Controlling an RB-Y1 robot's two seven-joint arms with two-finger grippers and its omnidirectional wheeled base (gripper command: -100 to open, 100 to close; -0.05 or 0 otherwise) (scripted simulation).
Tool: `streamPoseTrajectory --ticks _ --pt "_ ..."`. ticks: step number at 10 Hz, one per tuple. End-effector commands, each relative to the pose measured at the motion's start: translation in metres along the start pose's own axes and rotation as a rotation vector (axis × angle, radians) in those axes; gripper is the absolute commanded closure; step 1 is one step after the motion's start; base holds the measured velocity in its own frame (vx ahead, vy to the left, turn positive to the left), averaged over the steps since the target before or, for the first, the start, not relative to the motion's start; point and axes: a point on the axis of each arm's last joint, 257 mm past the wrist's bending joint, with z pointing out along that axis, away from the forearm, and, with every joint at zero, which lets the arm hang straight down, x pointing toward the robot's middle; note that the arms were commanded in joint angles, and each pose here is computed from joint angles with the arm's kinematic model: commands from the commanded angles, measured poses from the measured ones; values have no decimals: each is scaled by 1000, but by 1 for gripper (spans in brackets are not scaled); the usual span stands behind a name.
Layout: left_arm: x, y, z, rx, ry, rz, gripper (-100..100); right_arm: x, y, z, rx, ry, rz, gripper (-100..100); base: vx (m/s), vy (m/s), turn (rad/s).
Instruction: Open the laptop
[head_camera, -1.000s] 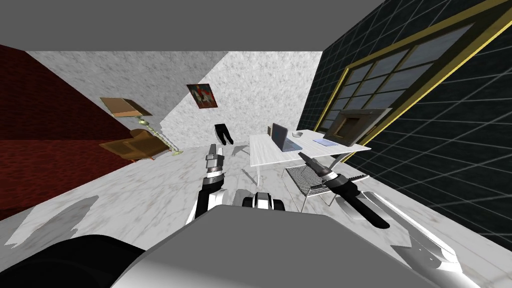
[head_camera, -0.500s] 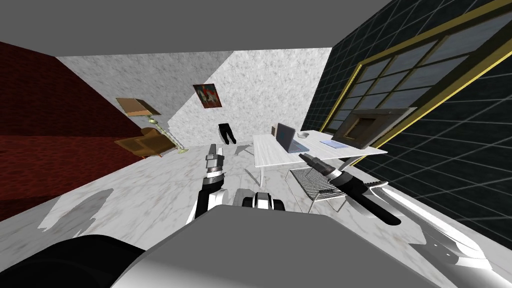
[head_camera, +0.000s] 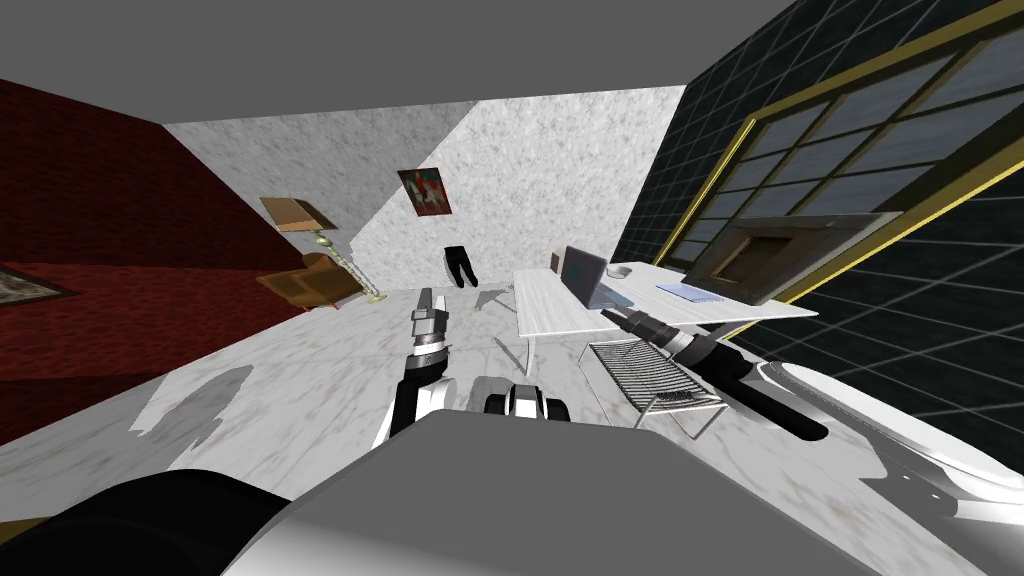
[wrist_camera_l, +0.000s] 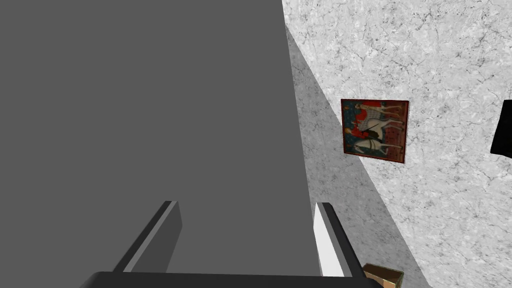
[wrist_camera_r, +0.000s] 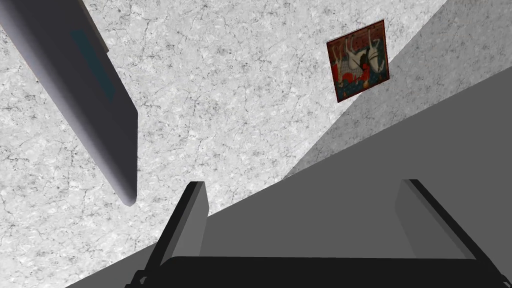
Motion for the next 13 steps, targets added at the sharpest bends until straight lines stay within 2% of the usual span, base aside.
streamPoseTrajectory --ticks 1,4,5,7,8,11,12,13 --pt "0 0 0 0 0 0 0 0 -16 -3 14 70 -108 -100 38 50 88" --pt "0 0 0 0 0 0 0 -4 -40 -8 37 158 -249 -100 36 50 83" --pt "0 0 0 0 0 0 0 -5 -40 -8 35 164 -256 -100 26 30 46" --pt "0 0 0 0 0 0 0 -11 -64 -13 62 235 -382 -100 41 24 91" --pt "0 0 0 0 0 0 0 -12 -64 -12 59 244 -393 -100 37 14 43" --pt "0 0 0 0 0 0 0 -27 -100 -21 100 347 -581 -100 47 6 80" --pt "0 0 0 0 0 0 0 -28 -100 -21 98 352 -589 -100 35 -7 23" --pt "0 0 0 0 0 0 0 -34 -112 -23 111 385 -651 -100 32 -15 43"
